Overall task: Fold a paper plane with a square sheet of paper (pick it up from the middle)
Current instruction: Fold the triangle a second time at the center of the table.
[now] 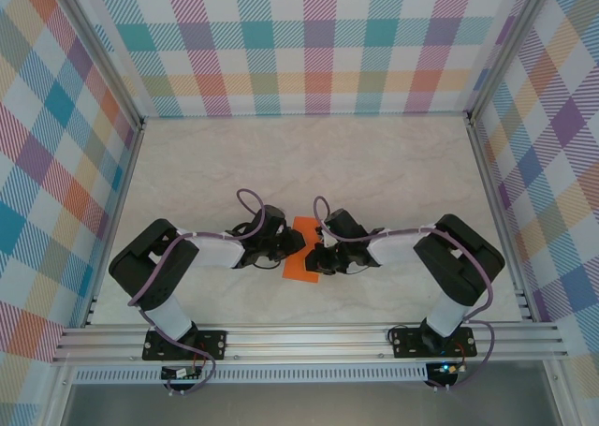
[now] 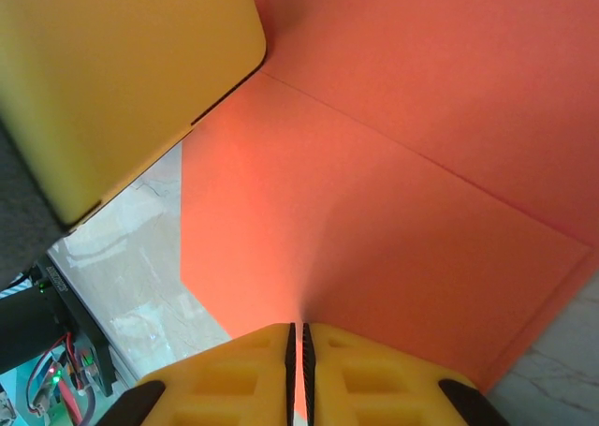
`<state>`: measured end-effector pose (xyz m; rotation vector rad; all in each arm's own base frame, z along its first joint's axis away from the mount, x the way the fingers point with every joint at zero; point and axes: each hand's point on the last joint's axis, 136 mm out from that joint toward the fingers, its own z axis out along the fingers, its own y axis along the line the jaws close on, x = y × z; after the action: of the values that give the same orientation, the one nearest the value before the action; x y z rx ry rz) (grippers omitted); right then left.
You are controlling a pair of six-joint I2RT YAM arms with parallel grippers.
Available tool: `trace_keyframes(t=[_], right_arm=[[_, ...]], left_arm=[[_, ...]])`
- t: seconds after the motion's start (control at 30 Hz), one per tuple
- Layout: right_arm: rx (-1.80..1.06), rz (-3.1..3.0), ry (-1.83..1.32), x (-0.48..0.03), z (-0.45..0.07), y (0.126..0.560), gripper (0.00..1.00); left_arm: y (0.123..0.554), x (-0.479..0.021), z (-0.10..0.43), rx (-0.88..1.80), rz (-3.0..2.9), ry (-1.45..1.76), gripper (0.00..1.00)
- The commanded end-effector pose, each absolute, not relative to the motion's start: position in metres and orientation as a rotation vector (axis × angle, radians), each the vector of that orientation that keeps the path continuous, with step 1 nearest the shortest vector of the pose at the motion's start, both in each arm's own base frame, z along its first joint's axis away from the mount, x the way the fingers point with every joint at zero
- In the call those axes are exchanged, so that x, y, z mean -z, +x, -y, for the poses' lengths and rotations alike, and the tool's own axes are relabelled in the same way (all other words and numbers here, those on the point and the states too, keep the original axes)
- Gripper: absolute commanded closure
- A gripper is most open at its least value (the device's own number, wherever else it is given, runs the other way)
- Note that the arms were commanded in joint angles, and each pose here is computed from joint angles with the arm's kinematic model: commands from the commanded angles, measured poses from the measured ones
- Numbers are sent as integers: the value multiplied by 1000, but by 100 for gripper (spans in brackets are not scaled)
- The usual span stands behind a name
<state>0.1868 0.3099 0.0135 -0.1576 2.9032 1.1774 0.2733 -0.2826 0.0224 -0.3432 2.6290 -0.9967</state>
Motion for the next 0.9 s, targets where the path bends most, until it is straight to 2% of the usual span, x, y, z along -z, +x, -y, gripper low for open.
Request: trace_keyframes(t=[0.0,0.2,0.5,0.73,0.87], right_arm=[[-985,-3105,-81,18,-272,150,86],[-952,-3056,-75,2,-267,155,86],[-1118,-2880,-121,-47,-308,190,87],[-1173,-2890,-104,-35,-329,195,86],[-1122,-2943,-61,-12,-321,188,86]], left_arm=[[253,14,251,778,-2746,-383,77],[254,13,252,783,-2740,-380,77],[256,12,255,793,-2740,-380,77],[256,12,257,801,-2744,-378,77],[256,12,257,809,-2745,-375,77]])
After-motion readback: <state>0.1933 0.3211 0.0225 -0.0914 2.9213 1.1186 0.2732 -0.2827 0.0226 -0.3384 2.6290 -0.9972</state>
